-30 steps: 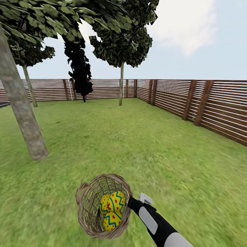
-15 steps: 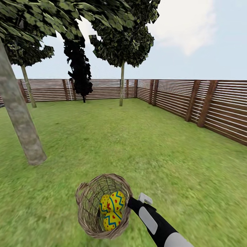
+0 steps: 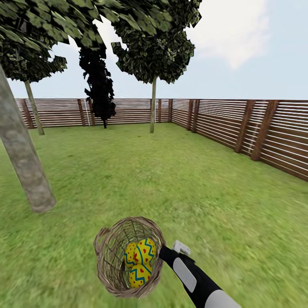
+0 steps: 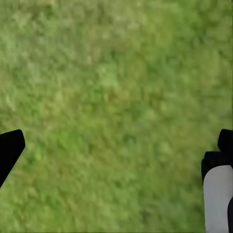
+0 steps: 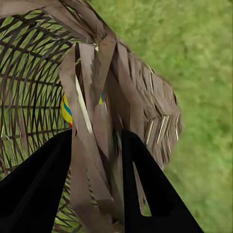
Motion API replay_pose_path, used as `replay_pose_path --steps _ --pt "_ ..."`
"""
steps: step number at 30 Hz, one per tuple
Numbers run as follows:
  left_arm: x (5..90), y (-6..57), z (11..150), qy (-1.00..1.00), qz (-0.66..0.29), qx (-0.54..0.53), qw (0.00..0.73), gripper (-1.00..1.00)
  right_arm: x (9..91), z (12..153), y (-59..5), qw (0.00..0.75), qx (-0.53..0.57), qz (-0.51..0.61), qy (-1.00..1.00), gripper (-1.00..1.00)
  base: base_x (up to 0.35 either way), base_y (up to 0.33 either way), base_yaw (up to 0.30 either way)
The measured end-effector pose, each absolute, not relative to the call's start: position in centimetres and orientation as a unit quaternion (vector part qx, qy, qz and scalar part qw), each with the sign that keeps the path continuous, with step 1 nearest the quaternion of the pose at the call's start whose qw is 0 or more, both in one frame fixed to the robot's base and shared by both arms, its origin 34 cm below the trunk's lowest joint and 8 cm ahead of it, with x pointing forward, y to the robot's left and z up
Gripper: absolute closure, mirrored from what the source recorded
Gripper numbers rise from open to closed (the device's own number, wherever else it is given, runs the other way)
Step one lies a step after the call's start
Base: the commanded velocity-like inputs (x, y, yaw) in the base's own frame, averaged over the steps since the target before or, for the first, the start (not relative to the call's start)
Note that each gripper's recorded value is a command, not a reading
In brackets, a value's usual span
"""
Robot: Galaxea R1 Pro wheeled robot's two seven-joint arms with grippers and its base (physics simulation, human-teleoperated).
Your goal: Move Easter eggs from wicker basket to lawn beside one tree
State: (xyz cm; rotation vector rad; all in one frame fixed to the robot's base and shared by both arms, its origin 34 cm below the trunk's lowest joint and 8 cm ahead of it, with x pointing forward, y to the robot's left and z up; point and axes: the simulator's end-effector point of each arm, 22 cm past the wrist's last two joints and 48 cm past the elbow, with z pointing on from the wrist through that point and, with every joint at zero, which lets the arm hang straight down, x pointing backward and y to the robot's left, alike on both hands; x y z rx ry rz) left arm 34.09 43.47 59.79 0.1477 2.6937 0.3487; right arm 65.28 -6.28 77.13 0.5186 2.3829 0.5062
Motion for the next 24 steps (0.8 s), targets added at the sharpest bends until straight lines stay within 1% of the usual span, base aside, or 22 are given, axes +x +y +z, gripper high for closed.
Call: replay_pose_path --steps 10,24 --pt "34.15 43.46 59.82 0.968 0.125 0.053 0.210 -1.00 65.28 77.13 -6.28 0.320 0.197 0.193 0.906 1.00 0.329 0.116 0.000" --pt "34.19 43.48 59.84 0.968 0.125 0.052 0.211 -1.00 65.28 77.13 -6.28 0.320 0.197 0.192 0.906 1.00 0.334 0.008 0.000"
